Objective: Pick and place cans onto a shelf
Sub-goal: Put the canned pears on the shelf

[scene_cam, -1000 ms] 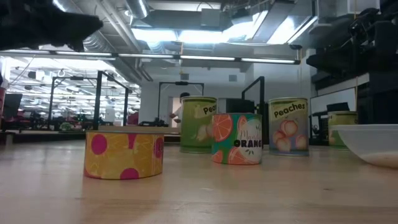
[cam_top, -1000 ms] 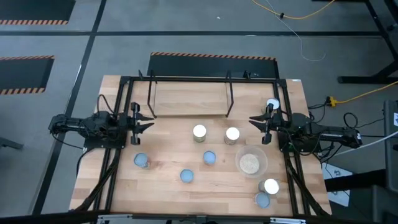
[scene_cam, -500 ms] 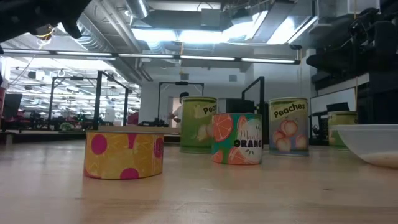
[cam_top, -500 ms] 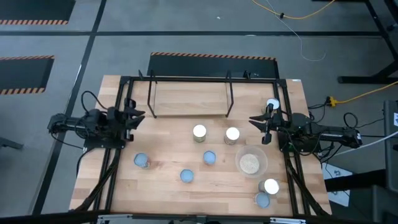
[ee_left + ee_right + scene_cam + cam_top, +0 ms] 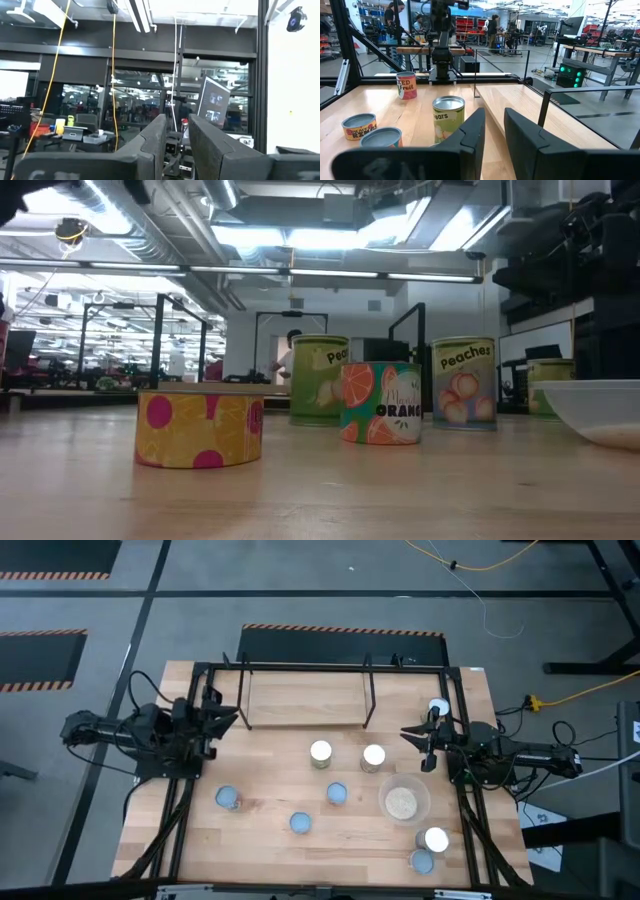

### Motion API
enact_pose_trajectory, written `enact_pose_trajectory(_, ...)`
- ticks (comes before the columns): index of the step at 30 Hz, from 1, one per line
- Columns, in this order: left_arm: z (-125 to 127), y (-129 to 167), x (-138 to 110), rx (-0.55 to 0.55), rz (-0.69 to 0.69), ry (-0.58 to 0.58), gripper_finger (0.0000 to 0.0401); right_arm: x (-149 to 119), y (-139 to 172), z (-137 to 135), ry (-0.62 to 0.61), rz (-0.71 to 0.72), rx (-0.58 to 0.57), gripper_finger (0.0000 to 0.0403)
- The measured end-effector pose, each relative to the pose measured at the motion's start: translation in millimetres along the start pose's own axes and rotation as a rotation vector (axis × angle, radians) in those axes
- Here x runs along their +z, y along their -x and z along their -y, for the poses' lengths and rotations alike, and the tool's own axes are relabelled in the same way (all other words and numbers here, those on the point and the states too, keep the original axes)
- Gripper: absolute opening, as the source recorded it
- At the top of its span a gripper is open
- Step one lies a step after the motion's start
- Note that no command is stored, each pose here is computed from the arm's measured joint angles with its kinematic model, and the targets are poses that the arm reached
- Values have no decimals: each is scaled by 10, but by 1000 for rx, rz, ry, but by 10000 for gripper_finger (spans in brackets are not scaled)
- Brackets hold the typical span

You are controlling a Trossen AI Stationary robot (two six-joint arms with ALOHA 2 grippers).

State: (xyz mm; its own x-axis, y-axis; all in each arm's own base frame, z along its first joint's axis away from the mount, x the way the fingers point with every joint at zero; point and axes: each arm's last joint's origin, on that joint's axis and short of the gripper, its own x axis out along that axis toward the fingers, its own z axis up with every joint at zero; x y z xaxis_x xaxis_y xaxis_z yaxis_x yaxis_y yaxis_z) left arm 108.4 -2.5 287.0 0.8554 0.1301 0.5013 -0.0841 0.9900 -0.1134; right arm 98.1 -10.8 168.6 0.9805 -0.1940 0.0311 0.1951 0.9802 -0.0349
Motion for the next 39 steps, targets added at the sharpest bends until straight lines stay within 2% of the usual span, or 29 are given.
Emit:
enact_pose_trajectory(6, 59, -288, 99, -1, -34, -10, 78, 1, 0, 0, 0, 0, 0, 78)
enact_pose_trajectory(11, 101, -505, 203, 4, -35, -159, 78, 1, 0, 0, 0, 0, 0, 78)
enact_pose_trajectory(14, 124, -613, 280, 5, -20, -174, 78, 1, 0, 0, 0, 0, 0, 78)
enact_pose_trajectory(21, 182, -916, 264, 6, -60, -93, 90, 1, 0, 0, 0, 0, 0, 78)
enact_pose_trajectory(27, 161, -1268, 190, 92, -146, -36, 155, 0, 0, 0, 0, 0, 0, 78)
enact_pose_trajectory(31, 97, -1485, 149, 148, -250, 18, 188, 0, 0, 0, 0, -1, 0, 78)
enact_pose_trajectory(35, 7, -1697, 83, 229, -357, 120, 192, 0, 0, 0, 0, -1, 0, 78)
enact_pose_trajectory(39, -82, -1874, -8, 310, -527, 162, 190, 0, 0, 0, 0, -1, 0, 78)
